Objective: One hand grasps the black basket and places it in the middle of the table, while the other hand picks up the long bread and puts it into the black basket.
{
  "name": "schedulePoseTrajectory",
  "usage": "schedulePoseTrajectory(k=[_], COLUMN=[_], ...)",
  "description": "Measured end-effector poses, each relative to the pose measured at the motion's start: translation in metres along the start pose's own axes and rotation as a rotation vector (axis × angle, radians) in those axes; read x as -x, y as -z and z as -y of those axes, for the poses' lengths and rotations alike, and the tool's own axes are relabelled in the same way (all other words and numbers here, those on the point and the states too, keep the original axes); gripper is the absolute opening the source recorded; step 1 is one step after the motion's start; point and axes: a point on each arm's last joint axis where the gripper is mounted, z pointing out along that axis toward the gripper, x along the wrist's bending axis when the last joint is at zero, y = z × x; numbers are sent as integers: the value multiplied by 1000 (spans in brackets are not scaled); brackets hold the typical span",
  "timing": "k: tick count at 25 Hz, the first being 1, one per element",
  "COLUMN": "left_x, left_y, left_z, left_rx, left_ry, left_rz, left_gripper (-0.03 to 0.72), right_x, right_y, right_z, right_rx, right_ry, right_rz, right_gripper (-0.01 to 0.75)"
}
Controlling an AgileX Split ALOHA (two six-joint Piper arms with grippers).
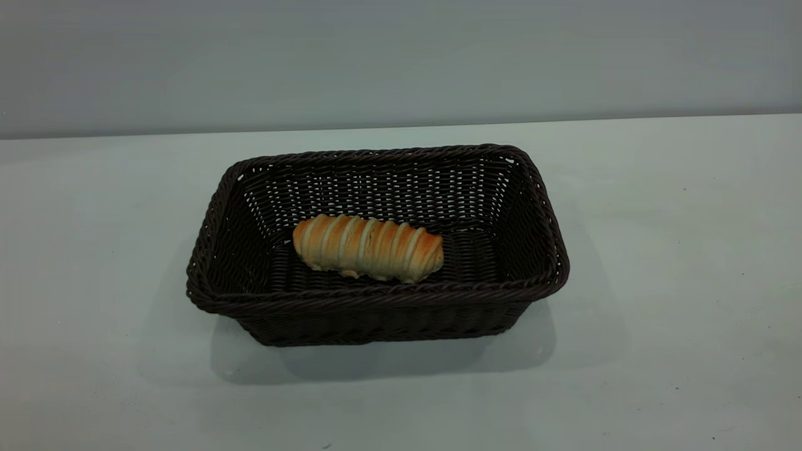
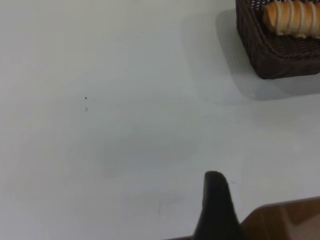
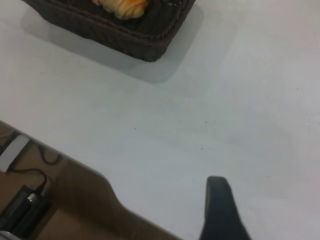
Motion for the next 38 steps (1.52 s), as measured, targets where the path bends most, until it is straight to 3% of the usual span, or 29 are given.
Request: schedulePoseTrajectory(k=[10,24,31,38], left_x=[0,1,2,3], left_y=[0,0,1,1], left_z=[0,0,1,1], left_rx=[0,1,1,1], left_ry=[1,28,70,112], left_rz=[-2,-35,-85,-138], left_gripper=[573,573,573,573], right_x=[0,3,3,4], right_y=[0,4,5,6], right_z=[0,3,4,4], right_rx=[0,4,6,6], right_ry=[-20,-312,-407,-455], right_rz=[25,420,549,614], right_gripper=[457,456,456,456])
